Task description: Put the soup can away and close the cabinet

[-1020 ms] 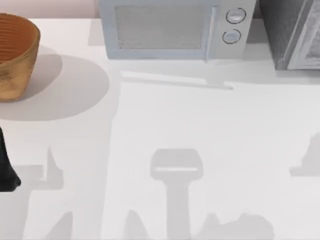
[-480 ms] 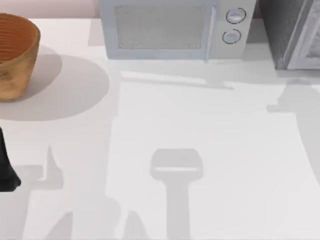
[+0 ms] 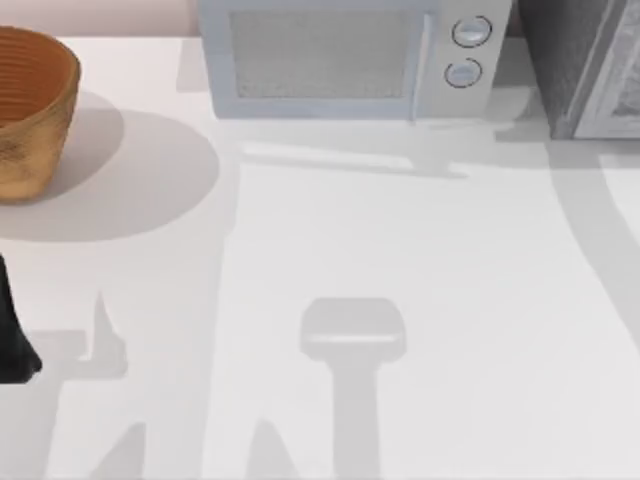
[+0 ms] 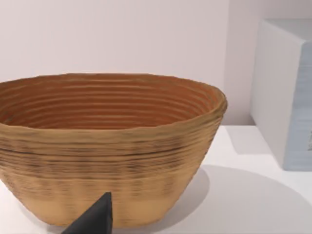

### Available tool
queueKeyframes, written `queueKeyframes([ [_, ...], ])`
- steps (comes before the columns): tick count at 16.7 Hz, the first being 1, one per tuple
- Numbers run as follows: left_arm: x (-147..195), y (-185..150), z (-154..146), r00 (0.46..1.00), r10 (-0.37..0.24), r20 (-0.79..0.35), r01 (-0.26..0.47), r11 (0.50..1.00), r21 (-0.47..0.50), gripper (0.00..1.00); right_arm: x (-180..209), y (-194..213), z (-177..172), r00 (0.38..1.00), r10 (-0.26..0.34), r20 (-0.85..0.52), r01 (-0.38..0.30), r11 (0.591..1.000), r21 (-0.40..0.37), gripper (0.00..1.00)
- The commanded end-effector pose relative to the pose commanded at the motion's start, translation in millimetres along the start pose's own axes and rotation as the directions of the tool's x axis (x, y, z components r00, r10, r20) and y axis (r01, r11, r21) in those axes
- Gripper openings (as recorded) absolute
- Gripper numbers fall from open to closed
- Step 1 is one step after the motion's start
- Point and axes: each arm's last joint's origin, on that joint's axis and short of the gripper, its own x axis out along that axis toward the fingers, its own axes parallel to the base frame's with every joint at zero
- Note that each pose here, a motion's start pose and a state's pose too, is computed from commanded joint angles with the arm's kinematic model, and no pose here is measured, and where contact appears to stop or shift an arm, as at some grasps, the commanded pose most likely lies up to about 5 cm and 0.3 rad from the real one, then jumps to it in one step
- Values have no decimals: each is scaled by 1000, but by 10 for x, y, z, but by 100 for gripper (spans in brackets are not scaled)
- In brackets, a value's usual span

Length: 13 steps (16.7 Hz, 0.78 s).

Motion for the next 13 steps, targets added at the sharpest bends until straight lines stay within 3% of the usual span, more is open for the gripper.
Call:
queueKeyframes([
  [10,0,0,0,1000,0,0,0,1000,0,100,159,41,88,1000,-2,-6,2,1000,0,0],
  [13,0,0,0,1000,0,0,0,1000,0,100,395,58,110,999,-5,-39,4,1000,-6,0],
])
